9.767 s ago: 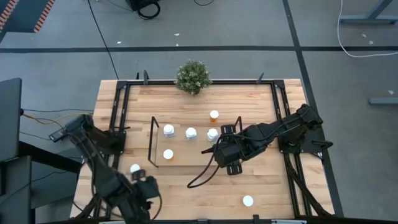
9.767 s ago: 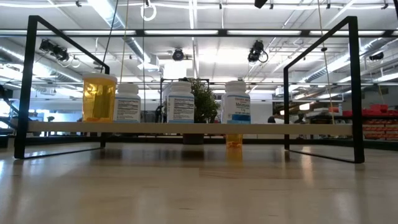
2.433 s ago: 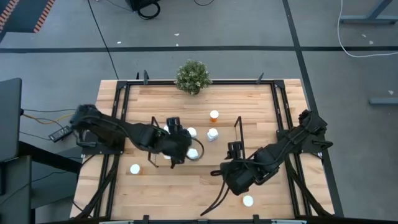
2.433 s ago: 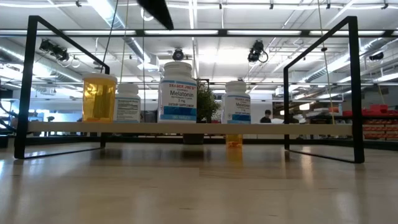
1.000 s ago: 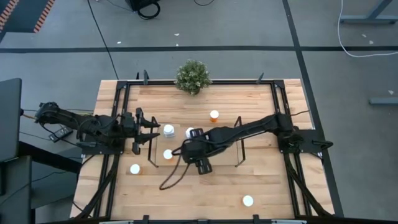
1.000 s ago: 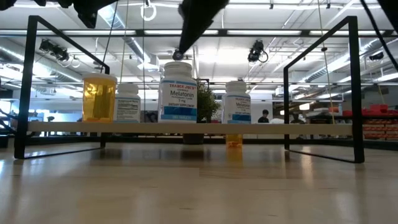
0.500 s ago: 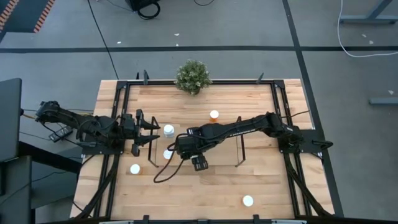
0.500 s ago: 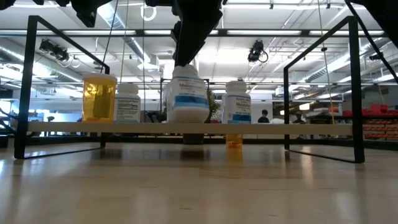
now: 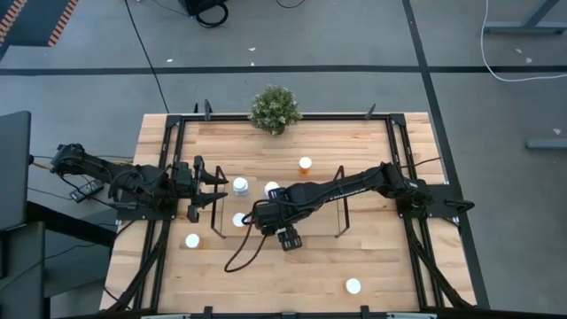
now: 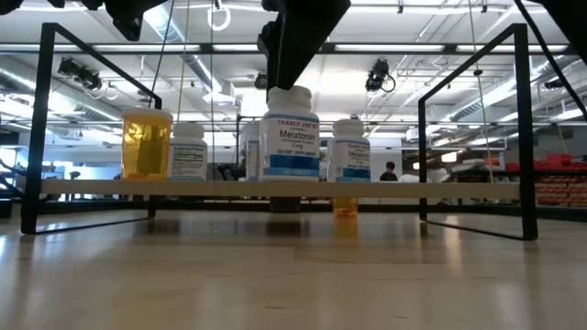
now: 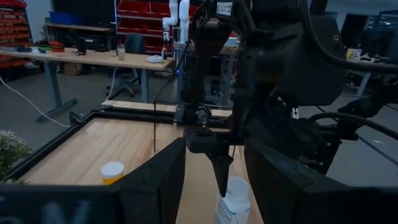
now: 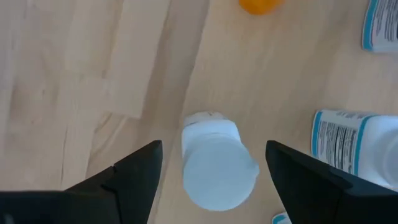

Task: Pick and place medicine bottles onto shelf by color
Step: Put the white pill bottle on the shelf

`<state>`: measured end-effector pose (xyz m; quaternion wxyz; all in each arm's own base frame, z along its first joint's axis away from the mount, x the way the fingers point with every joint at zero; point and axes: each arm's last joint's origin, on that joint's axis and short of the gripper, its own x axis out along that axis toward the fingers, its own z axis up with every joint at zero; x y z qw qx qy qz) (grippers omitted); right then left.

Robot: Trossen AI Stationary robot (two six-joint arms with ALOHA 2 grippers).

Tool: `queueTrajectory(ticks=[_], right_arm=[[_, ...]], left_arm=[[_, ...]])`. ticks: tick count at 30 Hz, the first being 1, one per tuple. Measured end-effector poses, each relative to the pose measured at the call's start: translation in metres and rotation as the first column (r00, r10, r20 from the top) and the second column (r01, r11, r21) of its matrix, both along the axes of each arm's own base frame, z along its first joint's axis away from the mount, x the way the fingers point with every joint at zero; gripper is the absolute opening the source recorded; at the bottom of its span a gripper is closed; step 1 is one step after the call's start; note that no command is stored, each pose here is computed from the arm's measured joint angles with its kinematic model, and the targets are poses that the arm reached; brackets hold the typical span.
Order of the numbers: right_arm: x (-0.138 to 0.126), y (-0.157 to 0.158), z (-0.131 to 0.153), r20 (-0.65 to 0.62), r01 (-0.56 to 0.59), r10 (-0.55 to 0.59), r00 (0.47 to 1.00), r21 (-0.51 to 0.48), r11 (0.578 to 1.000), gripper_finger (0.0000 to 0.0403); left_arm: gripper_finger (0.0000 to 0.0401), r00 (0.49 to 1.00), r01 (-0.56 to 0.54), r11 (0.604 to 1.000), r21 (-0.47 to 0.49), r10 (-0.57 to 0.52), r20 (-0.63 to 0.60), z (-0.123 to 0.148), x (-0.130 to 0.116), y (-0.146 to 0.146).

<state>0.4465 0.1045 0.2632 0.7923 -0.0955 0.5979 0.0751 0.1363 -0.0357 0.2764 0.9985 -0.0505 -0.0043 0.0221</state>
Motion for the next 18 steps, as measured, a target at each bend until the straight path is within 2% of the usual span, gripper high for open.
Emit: queueTrajectory(ticks=[10,18], right_arm=[[-0.0011,-0.0018,-0.0036,-0.01,0.033,-0.033,0.999,-0.032,0.999,0.0292],[-0.0036,-0.0025,-0.0042,-0.036,0.043,-0.044,0.998,-0.038,0.998,0.0258]], left_arm=[[0.0172,1.0,0.0,1.0,0.001,0.0,-0.012,-0.0012,0.0,0.0],[0.0172,1.0,0.0,1.0,-0.007,0.0,-0.017,-0.0018,0.0,0.0001]])
